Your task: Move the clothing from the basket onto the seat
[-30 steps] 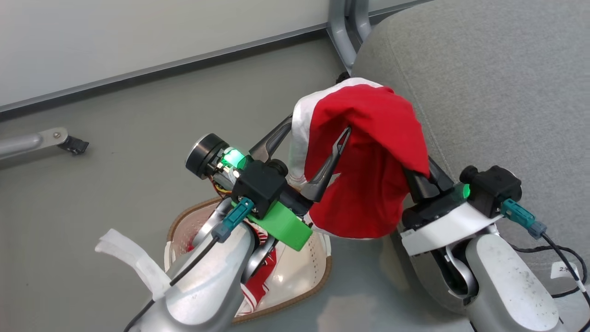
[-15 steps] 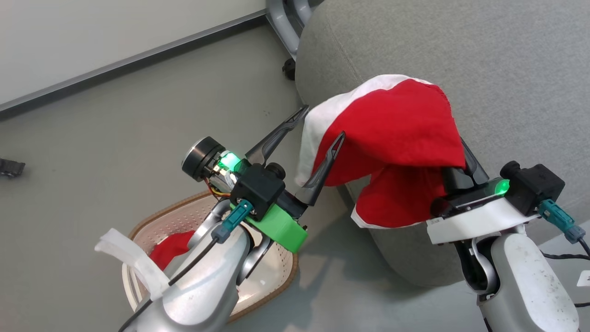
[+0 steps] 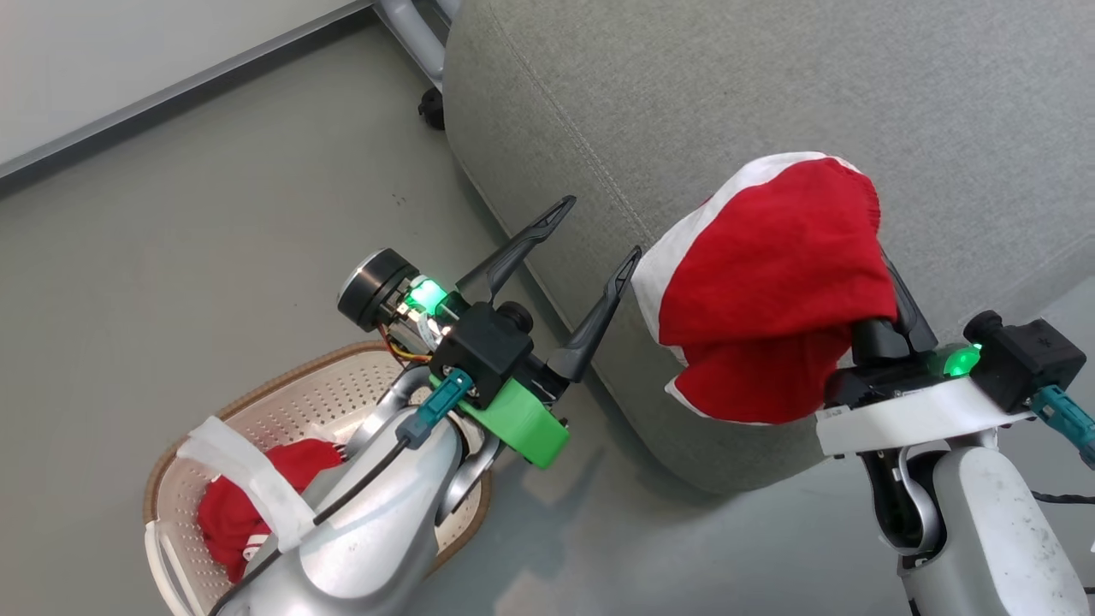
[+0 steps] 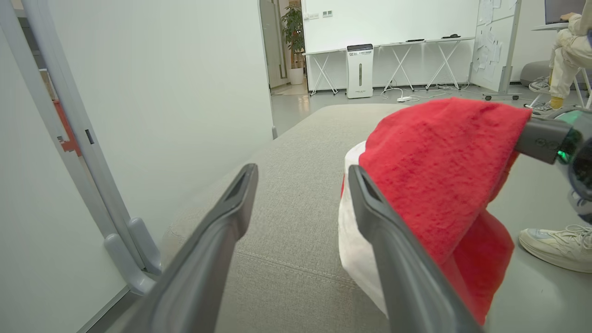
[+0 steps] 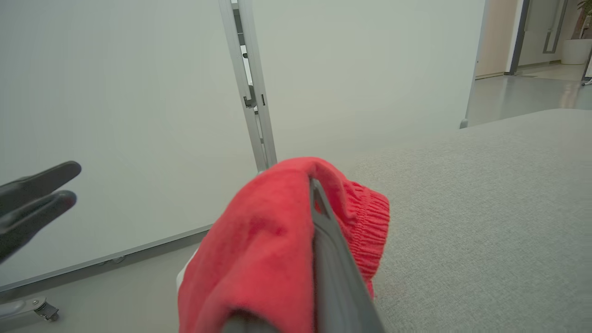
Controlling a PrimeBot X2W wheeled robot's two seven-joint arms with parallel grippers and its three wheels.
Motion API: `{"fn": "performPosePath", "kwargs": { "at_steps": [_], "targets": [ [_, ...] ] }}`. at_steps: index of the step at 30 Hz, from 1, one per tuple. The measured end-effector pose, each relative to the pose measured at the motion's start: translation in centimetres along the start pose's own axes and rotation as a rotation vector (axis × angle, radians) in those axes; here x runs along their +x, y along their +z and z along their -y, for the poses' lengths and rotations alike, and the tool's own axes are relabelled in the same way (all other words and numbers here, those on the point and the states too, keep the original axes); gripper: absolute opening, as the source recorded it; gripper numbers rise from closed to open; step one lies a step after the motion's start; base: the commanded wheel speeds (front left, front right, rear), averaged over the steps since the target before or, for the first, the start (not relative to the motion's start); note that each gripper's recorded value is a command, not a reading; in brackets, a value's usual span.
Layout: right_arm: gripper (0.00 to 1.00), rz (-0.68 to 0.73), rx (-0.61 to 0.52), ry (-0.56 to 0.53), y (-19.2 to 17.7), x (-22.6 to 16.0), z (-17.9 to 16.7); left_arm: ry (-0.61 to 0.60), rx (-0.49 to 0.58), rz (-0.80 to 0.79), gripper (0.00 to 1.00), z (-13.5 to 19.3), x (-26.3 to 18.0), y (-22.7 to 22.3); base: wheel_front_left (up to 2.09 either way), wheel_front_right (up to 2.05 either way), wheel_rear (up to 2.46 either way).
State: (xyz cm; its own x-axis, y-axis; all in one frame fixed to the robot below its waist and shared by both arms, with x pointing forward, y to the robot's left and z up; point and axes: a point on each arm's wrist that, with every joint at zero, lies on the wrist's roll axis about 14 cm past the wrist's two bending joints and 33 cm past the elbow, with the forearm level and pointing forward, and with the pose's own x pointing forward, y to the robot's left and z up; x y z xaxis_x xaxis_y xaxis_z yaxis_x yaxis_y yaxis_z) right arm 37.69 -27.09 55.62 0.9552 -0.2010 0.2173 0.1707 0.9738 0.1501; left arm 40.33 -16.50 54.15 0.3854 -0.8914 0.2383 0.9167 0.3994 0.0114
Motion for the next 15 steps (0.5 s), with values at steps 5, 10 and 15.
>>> {"fn": "performPosePath", "kwargs": {
  "at_steps": [5,10,15],
  "targets": [
    [0.00,-0.008,-0.009,-0.036,-0.1,-0.5,1.1,-0.020,-0.018,-0.003,1.00,0.5,0.4,-0.6,0.00,0.00,0.00],
    [0.00,-0.004,-0.012,-0.050,-0.1,-0.2,1.5,-0.007,-0.025,-0.010,1.00,0.0,0.1,-0.9,0.00,0.00,0.00],
    [0.00,0.057,-0.041,-0.064,1.6,1.8,2.4,0.014,-0.030,-0.016,1.00,-0.7,-0.2,-1.3,0.00,0.00,0.00]
  ]
}}
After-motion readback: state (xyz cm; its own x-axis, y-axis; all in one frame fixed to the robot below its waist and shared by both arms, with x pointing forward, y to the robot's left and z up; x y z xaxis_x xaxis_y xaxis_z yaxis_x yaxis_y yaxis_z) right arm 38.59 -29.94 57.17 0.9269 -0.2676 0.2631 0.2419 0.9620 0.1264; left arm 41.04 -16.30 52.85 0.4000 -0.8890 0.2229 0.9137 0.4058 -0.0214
